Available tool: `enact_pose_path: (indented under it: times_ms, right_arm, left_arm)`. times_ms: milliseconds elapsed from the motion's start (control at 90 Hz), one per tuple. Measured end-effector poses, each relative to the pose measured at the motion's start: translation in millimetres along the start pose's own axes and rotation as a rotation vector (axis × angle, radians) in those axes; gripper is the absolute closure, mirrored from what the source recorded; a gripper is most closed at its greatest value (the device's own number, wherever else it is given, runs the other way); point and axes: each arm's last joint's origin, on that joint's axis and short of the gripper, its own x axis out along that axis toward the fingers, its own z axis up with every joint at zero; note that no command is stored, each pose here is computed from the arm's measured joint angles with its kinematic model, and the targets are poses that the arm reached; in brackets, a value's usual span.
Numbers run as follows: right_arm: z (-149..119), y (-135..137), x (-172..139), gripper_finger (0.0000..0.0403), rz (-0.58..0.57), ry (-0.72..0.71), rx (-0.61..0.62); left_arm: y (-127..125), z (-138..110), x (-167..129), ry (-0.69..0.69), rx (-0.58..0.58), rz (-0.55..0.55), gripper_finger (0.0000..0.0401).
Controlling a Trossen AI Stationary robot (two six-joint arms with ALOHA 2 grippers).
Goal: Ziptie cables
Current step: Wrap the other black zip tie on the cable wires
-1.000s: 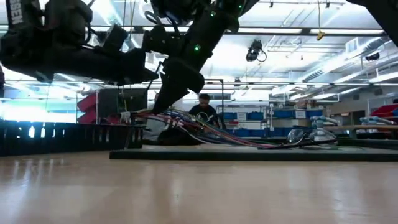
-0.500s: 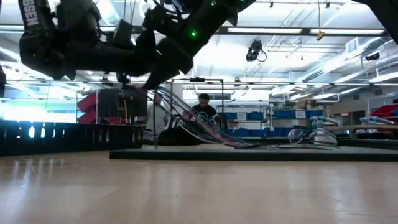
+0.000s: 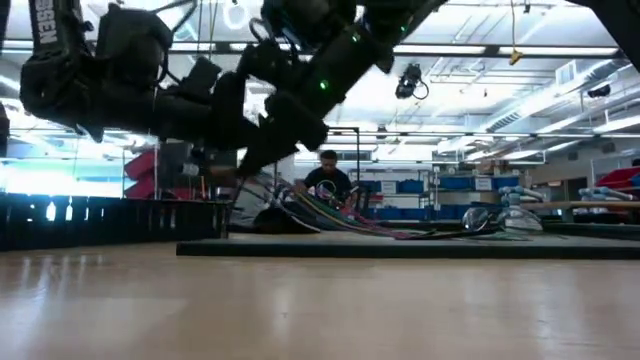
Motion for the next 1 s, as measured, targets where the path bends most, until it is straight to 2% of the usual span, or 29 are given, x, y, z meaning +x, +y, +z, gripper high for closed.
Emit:
enact_pose_path:
  times_ms: [178,378,500,656,744,1000]
  right_arm:
    - [-20.0,7.7,12.2,0.0403,0.022,-0.013,0.006]
    - [-28.9,12.0,17.6,0.0401,0.074,-0.08,0.018]
    - [-31.0,14.1,19.3,0.0388,0.078,-0.122,0.025]
    - [-27.9,18.4,18.6,0.0376,0.098,-0.146,0.019]
    - [-24.2,20.9,17.7,0.0379,0.097,-0.176,0.014]
    - [-18.6,29.9,15.1,0.0391,0.109,-0.205,-0.005]
  left_arm:
    - [-4.2,-12.1,-2.3,-0.058,-0.09,-0.011,0.0401]
    - [-9.4,-19.4,-12.5,-0.04,-0.065,0.006,0.0401]
    - [-14.6,-21.1,-17.7,-0.038,-0.055,0.023,0.0401]
    - [-18.7,-29.6,-24.3,-0.015,-0.019,0.101,0.0401]
    - [-21.2,-30.6,-26.2,-0.025,-0.043,0.128,0.0401]
    - [-27.3,-47.9,-30.7,-0.005,-0.008,0.215,0.0401]
